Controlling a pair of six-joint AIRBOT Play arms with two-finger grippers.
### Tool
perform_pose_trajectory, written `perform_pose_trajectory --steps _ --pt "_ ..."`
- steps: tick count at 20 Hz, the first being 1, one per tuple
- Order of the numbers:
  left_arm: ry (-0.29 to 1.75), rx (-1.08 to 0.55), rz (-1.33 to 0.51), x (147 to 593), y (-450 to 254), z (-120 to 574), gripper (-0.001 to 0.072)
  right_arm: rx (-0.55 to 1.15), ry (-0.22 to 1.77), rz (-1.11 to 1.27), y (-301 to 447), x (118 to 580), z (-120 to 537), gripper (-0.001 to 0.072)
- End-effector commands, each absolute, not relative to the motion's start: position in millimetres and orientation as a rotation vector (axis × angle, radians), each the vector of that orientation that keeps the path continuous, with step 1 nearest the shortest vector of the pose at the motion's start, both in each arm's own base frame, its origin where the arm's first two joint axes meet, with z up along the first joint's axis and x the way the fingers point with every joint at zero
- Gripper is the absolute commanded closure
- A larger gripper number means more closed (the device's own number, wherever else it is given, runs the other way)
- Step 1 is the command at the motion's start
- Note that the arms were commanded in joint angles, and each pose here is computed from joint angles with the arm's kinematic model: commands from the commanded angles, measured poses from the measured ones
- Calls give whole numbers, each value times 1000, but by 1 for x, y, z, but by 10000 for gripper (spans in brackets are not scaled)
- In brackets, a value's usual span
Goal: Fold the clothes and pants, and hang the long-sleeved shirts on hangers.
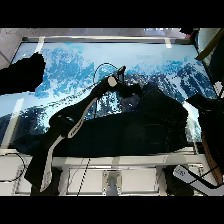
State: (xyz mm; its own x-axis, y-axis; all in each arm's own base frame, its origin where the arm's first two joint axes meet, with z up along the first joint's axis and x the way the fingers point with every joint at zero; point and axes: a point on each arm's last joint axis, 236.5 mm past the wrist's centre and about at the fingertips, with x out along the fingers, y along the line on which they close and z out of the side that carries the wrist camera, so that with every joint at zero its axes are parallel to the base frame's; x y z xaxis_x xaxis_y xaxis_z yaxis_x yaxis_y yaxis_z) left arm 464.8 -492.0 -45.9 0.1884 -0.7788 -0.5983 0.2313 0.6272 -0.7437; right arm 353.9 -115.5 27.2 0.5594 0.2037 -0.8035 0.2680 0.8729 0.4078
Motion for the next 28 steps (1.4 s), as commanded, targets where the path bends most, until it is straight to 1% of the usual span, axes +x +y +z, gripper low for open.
perform_pose_trajectory --steps 1,3,5,7,8,9,10,11,13,15,17,19,20,22,23,24,25,26,28 --pt "1155 -626 -755 461 -517 -61 30 516 990 -27 -114 354 27 161" --pt "1098 -685 -742 469 -527 -57 32 523 994 -13 -111 354 28 161" --pt "1060 -782 -717 480 -533 -53 50 528 1004 3 -107 352 28 162" --pt "1059 -882 -693 486 -536 -54 109 532 1012 11 -105 350 27 162" --pt "1070 -901 -689 485 -537 -57 211 532 1013 13 -104 350 27 162" --pt "1070 -890 -690 485 -537 -61 512 532 1014 14 -104 350 27 162" --pt "1045 -846 -715 485 -538 -61 687 533 1014 14 -104 350 27 162" --pt "1023 -810 -734 485 -538 -61 687 533 1015 15 -104 350 27 162" --pt "1011 -821 -733 492 -532 -51 687 533 1016 15 -104 349 27 163" --pt "977 -768 -789 499 -519 -21 687 533 1018 16 -103 349 27 163" --pt "923 -628 -866 502 -495 20 688 534 1027 22 -102 347 26 163" --pt "873 -422 -861 508 -455 55 689 541 1046 38 -97 343 25 163" --pt "865 -300 -828 510 -427 70 688 549 1064 56 -92 340 25 163" --pt "896 -52 -700 509 -360 88 688 567 1114 101 -80 329 24 165" --pt "934 92 -597 504 -315 96 688 574 1133 118 -76 325 23 186" --pt "976 229 -476 495 -268 107 687 585 1143 134 -71 323 24 262" --pt "997 336 -335 488 -221 126 688 603 1144 155 -66 322 27 268" --pt "996 411 -218 480 -183 148 688 627 1138 181 -59 323 31 268" --pt "974 490 -15 461 -120 195 687 627 1125 226 -43 327 38 268"
